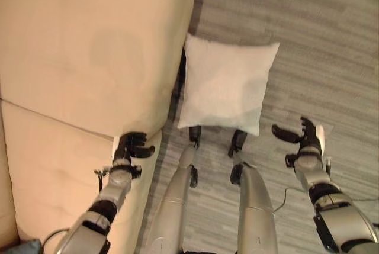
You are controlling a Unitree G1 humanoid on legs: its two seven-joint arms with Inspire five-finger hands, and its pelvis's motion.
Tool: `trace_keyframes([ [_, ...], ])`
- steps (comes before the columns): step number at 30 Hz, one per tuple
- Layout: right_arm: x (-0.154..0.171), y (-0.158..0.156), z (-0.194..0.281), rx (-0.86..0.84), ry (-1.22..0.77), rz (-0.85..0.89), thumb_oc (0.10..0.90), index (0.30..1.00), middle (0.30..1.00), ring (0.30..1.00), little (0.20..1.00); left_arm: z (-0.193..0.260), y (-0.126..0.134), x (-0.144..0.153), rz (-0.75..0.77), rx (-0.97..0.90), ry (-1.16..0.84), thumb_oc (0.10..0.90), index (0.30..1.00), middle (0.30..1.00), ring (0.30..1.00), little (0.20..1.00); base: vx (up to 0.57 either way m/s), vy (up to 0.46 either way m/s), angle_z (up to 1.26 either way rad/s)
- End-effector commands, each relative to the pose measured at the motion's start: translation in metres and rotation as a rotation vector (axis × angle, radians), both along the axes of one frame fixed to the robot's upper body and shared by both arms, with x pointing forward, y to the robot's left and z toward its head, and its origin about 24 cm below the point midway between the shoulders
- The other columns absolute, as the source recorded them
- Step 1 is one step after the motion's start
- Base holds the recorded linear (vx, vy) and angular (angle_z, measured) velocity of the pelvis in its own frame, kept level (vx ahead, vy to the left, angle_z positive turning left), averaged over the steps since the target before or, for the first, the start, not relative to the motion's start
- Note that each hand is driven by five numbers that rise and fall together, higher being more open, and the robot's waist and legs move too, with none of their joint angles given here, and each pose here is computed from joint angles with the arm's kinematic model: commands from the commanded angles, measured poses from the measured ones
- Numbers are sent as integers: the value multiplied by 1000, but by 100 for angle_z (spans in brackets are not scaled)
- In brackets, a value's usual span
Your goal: Pick up all the scattered cushions and arrange them neatly on the sofa.
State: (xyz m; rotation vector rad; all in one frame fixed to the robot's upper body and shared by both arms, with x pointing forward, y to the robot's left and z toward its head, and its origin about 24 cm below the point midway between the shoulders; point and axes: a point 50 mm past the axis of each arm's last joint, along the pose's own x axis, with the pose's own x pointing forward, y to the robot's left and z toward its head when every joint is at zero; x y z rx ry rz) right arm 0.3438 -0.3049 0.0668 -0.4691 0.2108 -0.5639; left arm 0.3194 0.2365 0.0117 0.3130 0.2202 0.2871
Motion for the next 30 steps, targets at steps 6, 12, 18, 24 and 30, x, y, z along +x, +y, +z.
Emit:
trace_keyframes([
  [6,20,2,77,-116,-305,-2,800,900,900,900,900,134,-78,69,-209,-26,-461,800,900,900,900,900,5,-49,-2],
  [12,23,10,82,-119,-347,10,800,900,900,900,900,152,-120,59,-267,-115,-598,800,900,900,900,900,20,-93,4],
  [18,4,-7,68,-166,-325,-25,800,900,900,900,900,174,-152,11,-434,-349,-796,800,900,900,900,900,8,-97,19],
  [24,-12,-30,58,-183,-276,-80,800,900,900,900,900,168,-165,-25,-595,-435,-810,800,900,900,900,900,-25,-84,11],
  [30,-8,-29,61,-192,-274,-67,800,900,900,900,900,154,-189,-34,-717,-457,-721,800,900,900,900,900,-29,-83,3],
])
